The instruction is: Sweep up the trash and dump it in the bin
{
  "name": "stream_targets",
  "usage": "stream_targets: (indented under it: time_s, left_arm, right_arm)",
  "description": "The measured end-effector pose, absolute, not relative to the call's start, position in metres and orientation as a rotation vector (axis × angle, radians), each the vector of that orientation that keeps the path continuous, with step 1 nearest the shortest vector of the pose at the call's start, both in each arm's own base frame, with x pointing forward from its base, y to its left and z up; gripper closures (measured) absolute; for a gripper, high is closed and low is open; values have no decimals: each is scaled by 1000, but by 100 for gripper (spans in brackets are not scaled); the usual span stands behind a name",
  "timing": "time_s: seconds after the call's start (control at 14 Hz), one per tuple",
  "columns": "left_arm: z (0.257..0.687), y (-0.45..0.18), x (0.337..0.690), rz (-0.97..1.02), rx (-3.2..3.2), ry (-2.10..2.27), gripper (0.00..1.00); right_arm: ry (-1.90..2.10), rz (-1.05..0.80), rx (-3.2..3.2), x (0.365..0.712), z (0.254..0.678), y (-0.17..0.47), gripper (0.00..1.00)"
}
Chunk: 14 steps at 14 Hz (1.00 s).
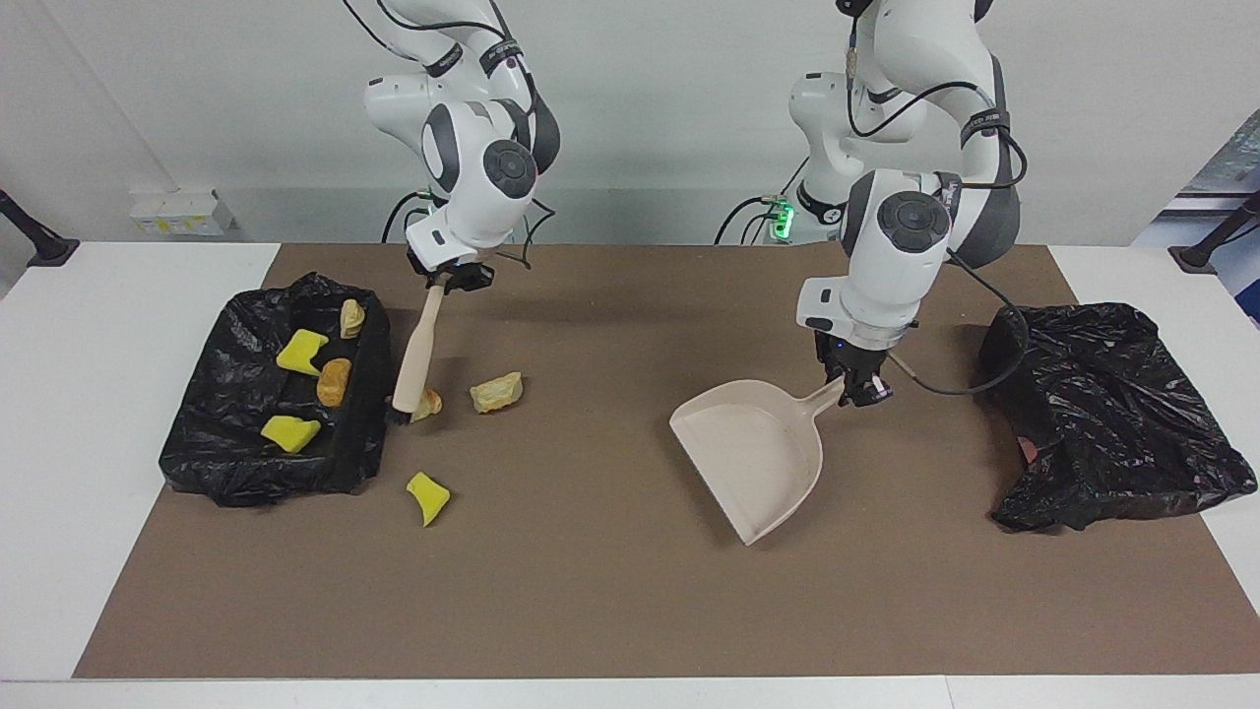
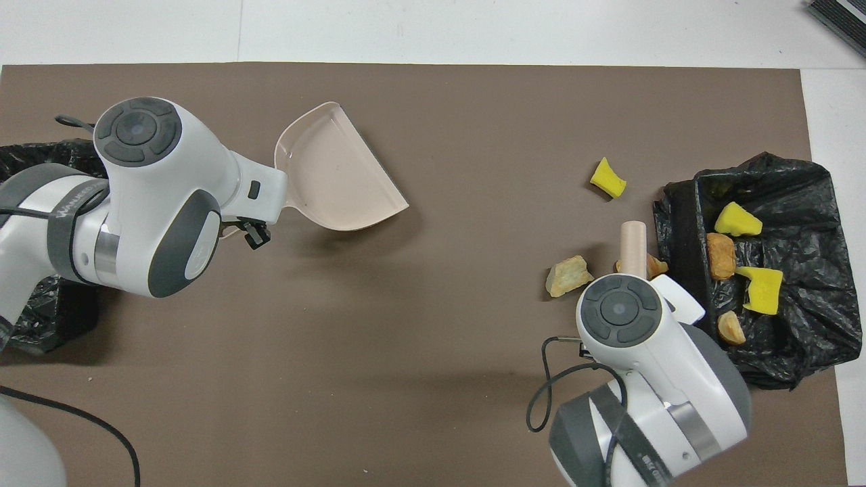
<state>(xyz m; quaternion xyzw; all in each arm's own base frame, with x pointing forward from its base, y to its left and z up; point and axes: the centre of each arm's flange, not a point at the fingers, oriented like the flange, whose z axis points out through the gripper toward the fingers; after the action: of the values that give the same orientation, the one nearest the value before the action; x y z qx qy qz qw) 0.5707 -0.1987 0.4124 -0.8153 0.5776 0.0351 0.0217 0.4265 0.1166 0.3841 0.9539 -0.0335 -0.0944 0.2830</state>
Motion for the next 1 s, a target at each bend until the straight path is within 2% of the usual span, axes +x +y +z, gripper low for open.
stream_targets:
  time_s: [0.43,0.79,1.0]
  left_arm:
    - [369,-260,519,174,-2406,1959,68]
    - [369,-273,510,169,-2378,1991,68]
    - [370,-276,504,171,-2367,2004,68]
  right_arm:
    - [-38,-240,2546,426,370,107,74]
    - [-23,-224,2586,428,345,100,74]
    - [-23,-217,2693,431,334,121,74]
